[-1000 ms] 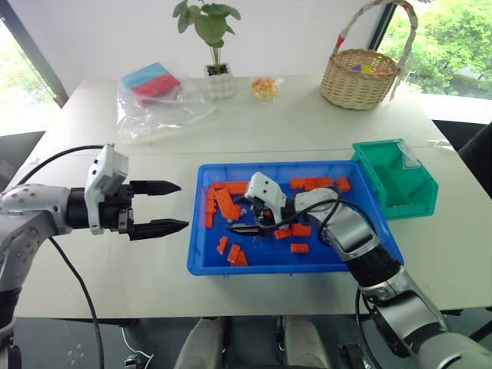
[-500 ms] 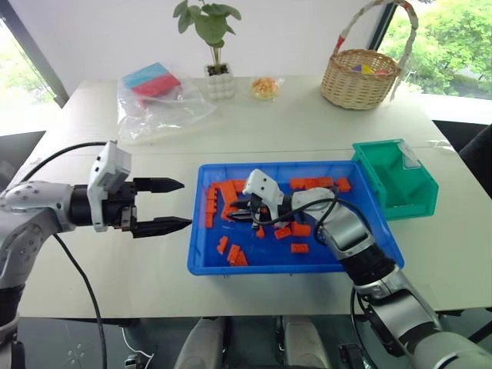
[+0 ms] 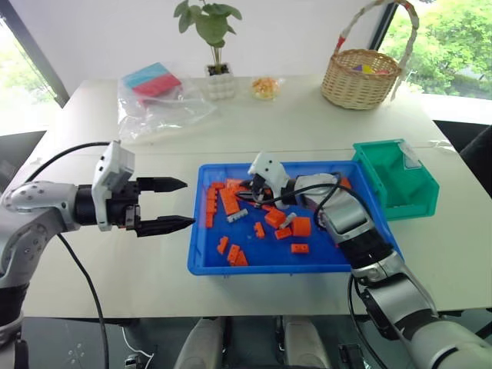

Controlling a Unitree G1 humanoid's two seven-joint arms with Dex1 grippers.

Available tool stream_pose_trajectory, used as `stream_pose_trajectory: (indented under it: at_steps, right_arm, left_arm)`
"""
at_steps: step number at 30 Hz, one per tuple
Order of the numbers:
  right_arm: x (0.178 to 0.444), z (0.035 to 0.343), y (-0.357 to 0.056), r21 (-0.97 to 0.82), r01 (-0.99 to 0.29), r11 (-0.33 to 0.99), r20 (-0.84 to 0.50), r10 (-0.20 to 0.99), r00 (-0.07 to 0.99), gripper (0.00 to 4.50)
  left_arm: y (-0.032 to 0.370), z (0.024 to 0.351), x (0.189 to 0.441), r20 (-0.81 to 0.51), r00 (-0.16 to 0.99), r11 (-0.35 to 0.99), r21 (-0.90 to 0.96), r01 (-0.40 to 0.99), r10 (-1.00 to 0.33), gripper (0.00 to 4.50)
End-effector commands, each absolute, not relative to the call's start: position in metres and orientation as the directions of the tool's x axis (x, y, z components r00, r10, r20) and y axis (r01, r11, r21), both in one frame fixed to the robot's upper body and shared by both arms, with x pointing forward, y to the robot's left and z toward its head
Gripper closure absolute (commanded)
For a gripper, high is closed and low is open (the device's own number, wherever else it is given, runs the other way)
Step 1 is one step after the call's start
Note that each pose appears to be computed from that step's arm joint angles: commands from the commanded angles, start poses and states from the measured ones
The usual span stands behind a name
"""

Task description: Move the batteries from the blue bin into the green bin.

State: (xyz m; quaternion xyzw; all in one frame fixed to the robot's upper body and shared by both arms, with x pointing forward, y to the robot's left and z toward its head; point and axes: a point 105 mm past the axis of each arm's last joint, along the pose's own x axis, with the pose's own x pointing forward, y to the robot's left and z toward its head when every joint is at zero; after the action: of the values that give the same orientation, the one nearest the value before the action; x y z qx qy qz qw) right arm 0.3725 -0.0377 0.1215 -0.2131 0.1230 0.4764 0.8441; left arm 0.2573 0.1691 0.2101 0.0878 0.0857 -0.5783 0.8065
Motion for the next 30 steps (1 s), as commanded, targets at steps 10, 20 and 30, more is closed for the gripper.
stream_pose_trajectory:
  at_steps: [10, 20, 30]
  right_arm:
    - [0.364, 0.172, -0.041, -0.259, -0.887, 0.383, -0.265, 0.855, 0.446, 0.81]
    - [0.323, 0.153, -0.042, -0.208, -0.977, 0.053, -0.423, 0.896, 0.138, 0.81]
    - [0.333, 0.13, -0.025, -0.233, -0.97, -0.064, -0.548, 0.833, 0.077, 0.81]
  left_arm:
    - [0.167, 0.22, 0.262, -0.209, 0.323, 0.314, 0.073, 0.946, -0.923, 0.0]
    - [0.166, 0.221, 0.262, -0.204, 0.318, 0.309, 0.074, 0.948, -0.926, 0.0]
    - [0.164, 0.219, 0.255, -0.21, 0.298, 0.29, 0.069, 0.955, -0.931, 0.0]
